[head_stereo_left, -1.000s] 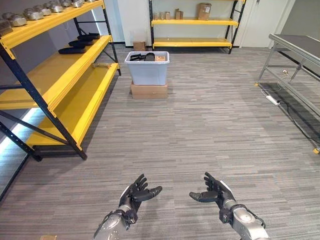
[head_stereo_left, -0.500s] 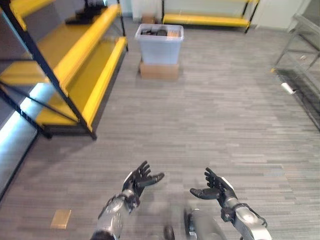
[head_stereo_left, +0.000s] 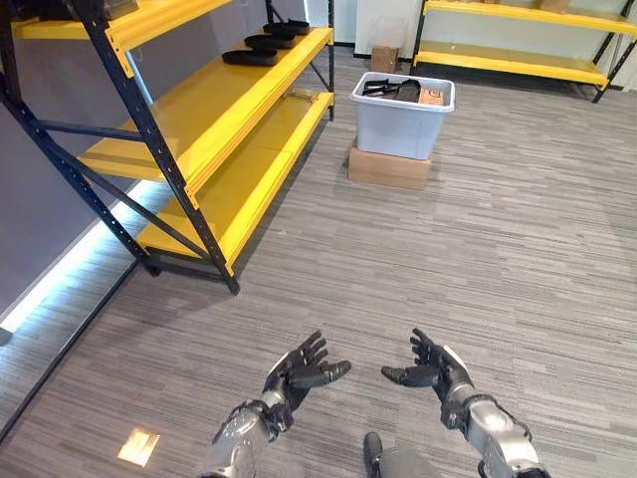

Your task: Move parts from the plastic box to the shelf.

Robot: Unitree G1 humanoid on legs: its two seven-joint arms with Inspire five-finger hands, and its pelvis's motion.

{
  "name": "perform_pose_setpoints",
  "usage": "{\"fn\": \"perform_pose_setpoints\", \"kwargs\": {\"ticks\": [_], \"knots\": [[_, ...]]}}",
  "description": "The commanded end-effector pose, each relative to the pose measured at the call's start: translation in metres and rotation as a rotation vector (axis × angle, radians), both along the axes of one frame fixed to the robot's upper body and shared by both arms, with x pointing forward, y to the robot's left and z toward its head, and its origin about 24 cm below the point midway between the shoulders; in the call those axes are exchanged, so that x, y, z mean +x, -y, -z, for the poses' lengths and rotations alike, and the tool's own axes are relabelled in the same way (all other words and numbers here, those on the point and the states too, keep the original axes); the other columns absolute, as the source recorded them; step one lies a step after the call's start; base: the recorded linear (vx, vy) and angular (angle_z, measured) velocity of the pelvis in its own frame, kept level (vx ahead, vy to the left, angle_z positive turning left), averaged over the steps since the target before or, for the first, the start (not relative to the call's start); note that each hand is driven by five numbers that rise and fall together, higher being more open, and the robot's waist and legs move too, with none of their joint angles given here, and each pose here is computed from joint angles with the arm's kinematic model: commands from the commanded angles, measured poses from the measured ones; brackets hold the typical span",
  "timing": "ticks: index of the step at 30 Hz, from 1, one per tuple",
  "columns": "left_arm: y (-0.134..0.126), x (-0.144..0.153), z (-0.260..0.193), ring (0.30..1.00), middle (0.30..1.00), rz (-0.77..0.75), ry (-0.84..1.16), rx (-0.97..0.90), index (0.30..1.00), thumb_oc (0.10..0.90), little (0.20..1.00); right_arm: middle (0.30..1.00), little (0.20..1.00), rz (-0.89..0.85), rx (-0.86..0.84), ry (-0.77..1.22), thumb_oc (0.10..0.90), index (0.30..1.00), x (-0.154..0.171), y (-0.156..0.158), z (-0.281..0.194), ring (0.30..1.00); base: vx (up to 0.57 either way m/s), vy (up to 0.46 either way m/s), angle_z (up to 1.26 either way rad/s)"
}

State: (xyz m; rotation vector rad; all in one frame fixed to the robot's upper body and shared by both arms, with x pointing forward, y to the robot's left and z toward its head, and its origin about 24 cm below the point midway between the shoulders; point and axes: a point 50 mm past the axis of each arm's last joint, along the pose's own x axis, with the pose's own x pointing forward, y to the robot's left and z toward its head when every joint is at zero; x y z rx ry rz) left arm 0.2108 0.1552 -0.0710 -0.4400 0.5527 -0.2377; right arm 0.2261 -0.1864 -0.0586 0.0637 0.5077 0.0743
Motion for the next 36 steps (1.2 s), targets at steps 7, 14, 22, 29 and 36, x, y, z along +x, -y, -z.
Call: {"fn": "perform_pose_setpoints", "kwargs": {"ticks": [7, 14, 22, 29, 36], "knots": [[0.01, 0.009, -0.016, 1.0, 1.0, 0.041, 0.115, -0.054, 1.0, 0.9, 1.0, 1.0, 1.0, 0.137, -0.014, 0.019, 0.9, 1.0, -0.004, 0.012, -0.005, 1.0, 0.06, -0.006, -0.01], [0.011, 0.01, -0.022, 1.0, 1.0, 0.066, 0.152, -0.029, 1.0, 0.9, 1.0, 1.0, 1.0, 0.082, 0.003, 0.02, 0.9, 1.0, -0.008, 0.005, -0.005, 1.0, 0.16, -0.132, -0.13], [0.0, 0.013, -0.023, 1.0, 1.0, -0.05, 0.172, -0.033, 1.0, 0.9, 1.0, 1.0, 1.0, 0.015, -0.028, 0.077, 0.9, 1.0, -0.007, 0.004, -0.009, 1.0, 0.22, -0.237, -0.11], [-0.009, 0.016, -0.027, 1.0, 1.0, -0.069, 0.192, -0.034, 1.0, 0.9, 1.0, 1.0, 1.0, 0.009, -0.053, 0.092, 0.9, 1.0, -0.005, 0.012, -0.01, 1.0, 0.13, -0.117, -0.28], [-0.007, 0.021, -0.026, 1.0, 1.0, -0.066, 0.165, -0.078, 1.0, 0.9, 1.0, 1.0, 1.0, -0.003, 0.022, 0.107, 0.9, 1.0, 0.004, -0.003, -0.018, 1.0, 0.23, 0.089, -0.11]]}}
